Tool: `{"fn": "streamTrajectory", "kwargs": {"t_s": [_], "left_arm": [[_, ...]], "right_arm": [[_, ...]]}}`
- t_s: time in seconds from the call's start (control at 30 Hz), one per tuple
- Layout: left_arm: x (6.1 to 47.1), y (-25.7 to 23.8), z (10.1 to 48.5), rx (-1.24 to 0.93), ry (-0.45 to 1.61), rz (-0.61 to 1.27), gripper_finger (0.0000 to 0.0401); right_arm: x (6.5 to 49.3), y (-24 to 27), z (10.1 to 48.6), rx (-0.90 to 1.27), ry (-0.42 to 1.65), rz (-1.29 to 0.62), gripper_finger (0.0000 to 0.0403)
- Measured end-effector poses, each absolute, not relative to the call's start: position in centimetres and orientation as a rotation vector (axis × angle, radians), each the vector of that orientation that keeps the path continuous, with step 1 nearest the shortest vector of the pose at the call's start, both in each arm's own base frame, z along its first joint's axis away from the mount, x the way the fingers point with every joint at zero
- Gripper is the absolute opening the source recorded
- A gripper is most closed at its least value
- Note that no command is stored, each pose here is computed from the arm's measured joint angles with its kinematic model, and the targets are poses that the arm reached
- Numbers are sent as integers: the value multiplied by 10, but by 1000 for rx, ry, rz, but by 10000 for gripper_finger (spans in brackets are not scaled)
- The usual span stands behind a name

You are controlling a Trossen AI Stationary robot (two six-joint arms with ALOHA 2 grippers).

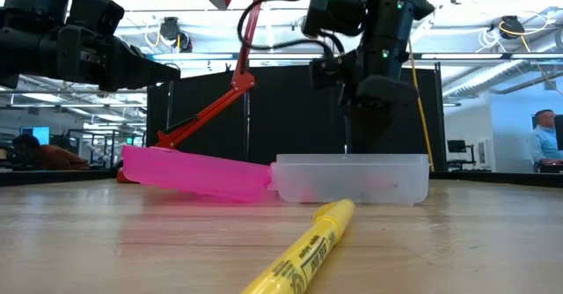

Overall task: Pick & place school supplies into a supply box
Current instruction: Put the yellow pen in the pink box

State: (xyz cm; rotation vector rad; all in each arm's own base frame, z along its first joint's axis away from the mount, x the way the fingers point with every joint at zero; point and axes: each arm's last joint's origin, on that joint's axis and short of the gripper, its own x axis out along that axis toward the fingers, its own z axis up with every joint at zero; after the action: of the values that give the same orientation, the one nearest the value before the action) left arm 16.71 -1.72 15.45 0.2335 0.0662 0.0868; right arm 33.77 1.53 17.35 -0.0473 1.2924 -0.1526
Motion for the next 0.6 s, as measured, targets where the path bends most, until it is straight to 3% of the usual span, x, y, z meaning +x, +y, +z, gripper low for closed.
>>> {"fn": "streamTrajectory", "kwargs": {"t_s": [0.6], "left_arm": [[167,-17,154,230,67,87,47]], "right_arm": [[339,15,158,-18,1308,-178,0]]}}
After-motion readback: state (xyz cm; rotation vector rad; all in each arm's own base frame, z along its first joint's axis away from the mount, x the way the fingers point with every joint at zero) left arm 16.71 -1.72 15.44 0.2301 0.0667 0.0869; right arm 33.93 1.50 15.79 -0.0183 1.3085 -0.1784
